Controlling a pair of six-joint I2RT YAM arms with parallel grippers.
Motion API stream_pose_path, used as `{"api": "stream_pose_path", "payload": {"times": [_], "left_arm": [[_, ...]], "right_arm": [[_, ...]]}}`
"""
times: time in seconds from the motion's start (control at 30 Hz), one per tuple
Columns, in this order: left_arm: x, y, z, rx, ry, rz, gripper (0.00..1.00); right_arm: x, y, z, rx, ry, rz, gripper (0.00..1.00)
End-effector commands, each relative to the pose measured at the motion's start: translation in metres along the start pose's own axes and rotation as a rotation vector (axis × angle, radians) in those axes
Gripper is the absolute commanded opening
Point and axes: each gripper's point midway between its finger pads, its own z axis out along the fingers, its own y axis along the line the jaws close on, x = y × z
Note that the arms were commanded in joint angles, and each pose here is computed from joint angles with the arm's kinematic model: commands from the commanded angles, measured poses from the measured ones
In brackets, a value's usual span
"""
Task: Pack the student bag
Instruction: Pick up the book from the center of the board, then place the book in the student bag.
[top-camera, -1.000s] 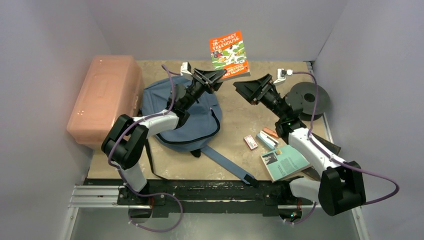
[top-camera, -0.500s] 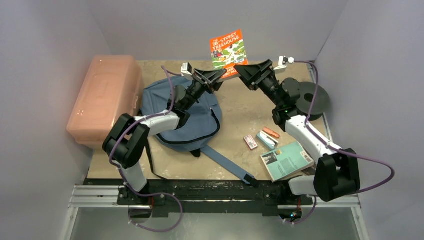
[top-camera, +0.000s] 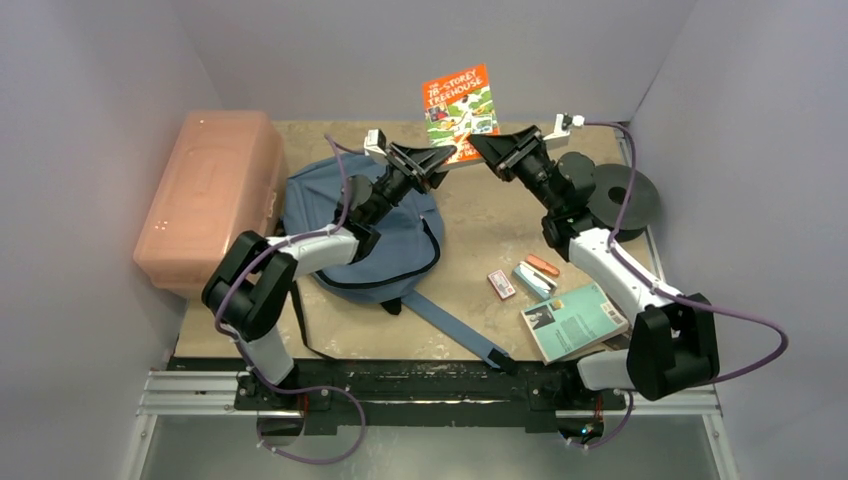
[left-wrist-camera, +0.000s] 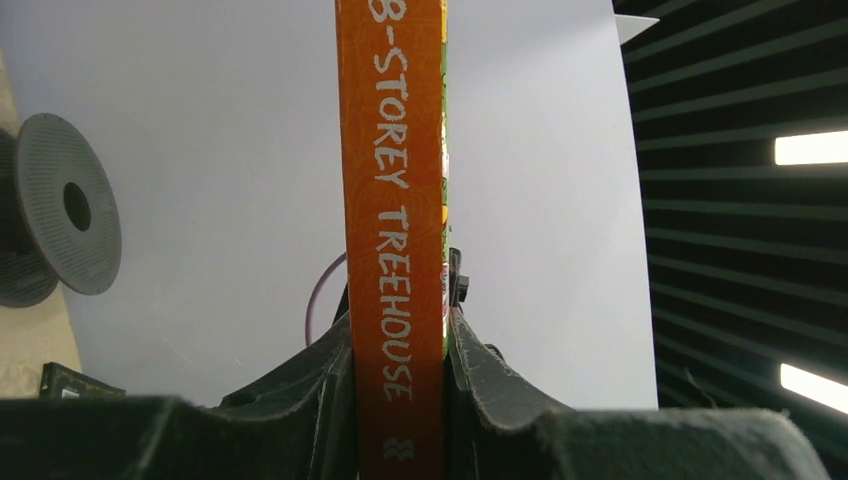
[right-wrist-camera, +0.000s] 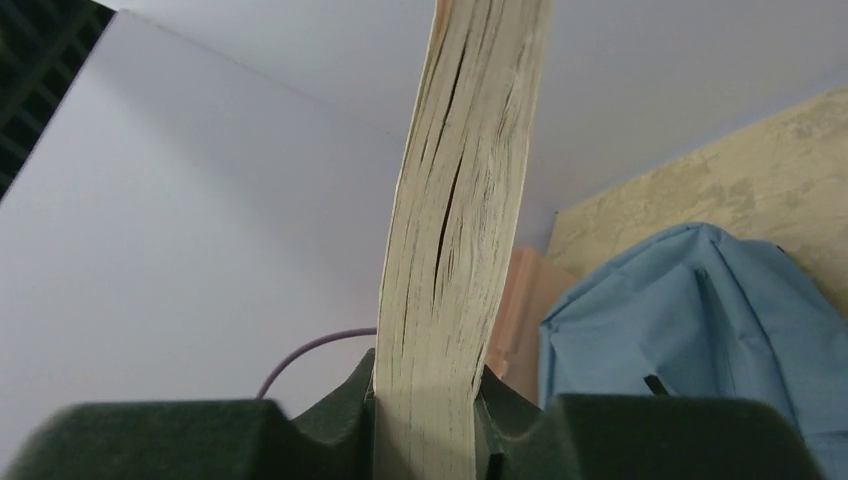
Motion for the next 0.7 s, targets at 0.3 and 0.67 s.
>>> {"api": "stream_pose_path", "payload": {"times": [0.3,0.67], "left_arm": [[-0.021,0.064,-0.180,-0.886,0.284,0.952,0.59],[0.007,0.102,-0.262,-1.031,1.178,1.354,0.60]], "right_arm": [[-0.093,-0.054,-0.103,0.714,-0.283,-0.683,0.00],[-0.038,-0.058,-0.133,0.598,-0.062,-0.692,0.00]]}}
